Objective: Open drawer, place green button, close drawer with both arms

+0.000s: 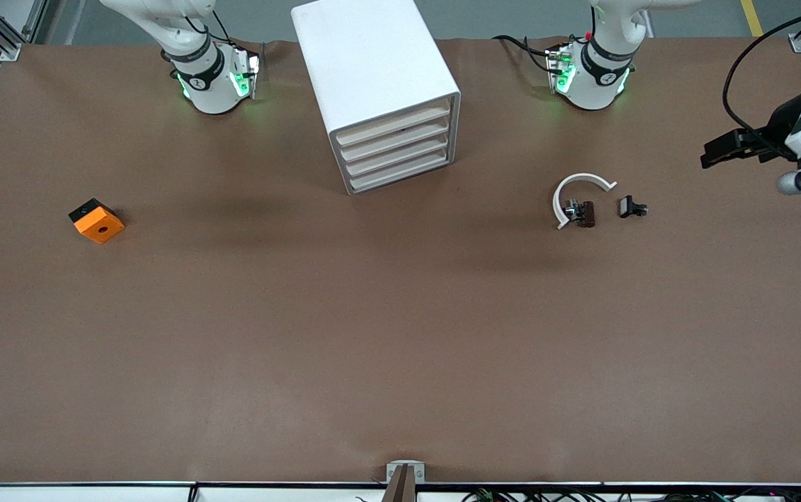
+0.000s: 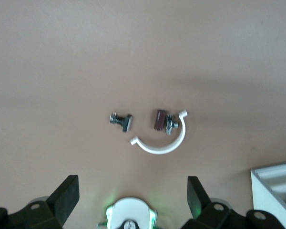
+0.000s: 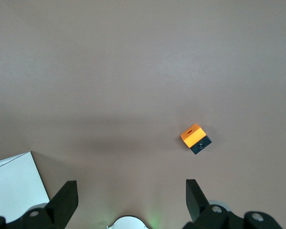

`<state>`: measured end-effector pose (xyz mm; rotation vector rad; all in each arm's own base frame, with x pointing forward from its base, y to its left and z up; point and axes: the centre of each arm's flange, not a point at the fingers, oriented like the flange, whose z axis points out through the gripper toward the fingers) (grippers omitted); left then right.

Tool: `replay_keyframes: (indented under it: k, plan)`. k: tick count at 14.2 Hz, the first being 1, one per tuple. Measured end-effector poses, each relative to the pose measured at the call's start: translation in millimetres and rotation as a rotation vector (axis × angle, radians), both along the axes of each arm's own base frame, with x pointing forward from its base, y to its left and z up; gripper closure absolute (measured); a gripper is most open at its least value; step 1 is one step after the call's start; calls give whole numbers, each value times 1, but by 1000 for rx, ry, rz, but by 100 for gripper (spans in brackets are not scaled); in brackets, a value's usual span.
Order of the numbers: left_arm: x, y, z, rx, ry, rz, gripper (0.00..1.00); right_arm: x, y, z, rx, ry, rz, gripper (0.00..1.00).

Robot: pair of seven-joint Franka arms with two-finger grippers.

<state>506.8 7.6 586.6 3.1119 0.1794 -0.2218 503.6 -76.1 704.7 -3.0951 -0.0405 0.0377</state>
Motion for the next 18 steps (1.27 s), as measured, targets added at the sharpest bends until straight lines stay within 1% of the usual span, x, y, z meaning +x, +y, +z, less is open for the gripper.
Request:
replay_keyframes:
  k: [2, 4, 6, 10, 12, 16, 18]
  plan:
    - [-18, 5, 4, 0, -61, 9, 0, 0, 1, 0, 0, 1, -21, 0]
    - [-24, 4, 17, 1, -108, 6, 0, 0, 2, 0, 0, 2, -47, 0]
    - [-20, 4, 28, 1, -150, -16, 0, 0, 3, 0, 0, 3, -51, 0]
    - [0, -10, 52, 12, -212, -59, 0, 1, 8, 0, 1, 3, -46, 0]
    - [6, -21, 58, 10, -225, -78, 0, 1, 10, 0, 1, 4, -44, 0]
    - [10, -20, 57, 9, -218, -78, 0, 1, 10, 0, 0, 4, -44, 0]
    - [8, -18, 56, 9, -203, -73, 0, 1, 10, 0, 0, 4, -45, 0]
